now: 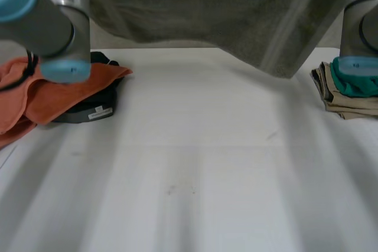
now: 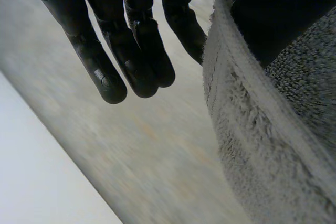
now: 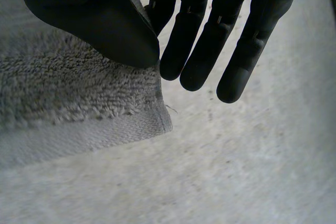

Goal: Fold the laundry.

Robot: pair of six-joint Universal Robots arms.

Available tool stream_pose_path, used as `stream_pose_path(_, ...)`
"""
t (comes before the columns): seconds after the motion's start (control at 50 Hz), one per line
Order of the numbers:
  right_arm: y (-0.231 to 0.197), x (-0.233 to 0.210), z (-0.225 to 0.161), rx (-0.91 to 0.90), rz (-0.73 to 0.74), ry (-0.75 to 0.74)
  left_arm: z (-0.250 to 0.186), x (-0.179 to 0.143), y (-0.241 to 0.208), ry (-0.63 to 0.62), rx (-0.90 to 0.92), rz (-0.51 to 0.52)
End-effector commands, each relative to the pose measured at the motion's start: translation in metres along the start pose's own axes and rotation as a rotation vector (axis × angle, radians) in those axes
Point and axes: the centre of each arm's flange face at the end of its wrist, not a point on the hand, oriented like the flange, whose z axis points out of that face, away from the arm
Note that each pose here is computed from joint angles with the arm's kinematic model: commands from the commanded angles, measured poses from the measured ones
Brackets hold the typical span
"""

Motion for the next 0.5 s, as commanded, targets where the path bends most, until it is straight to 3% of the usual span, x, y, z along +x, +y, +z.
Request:
stream_pose_path(0.02, 0.029, -0.021, -0.037, -0.109, 0.021, -0.128, -0.057, 0.022, 0.046, 0.128, -0.166, -0.003)
stream_pose_path(0.26, 0.094, -0.081, -0.156, -0.338, 0.029, -0.555, -0.165, 0.058, 0.113, 0.332, -0.433, 0.044)
stream_pose_path(0.36, 0.108, -0.074, -0.197, -0.513, -0.005, -0.707, -0.211, 0.058, 0.113, 0.422, -0.523, 0.069)
stream_pose_path(0.5, 0.081, -0.021, -0.228, -0.702, -0.024, -0.859, -0.251, 0.017, 0.068, 0.466, -0.538, 0.140)
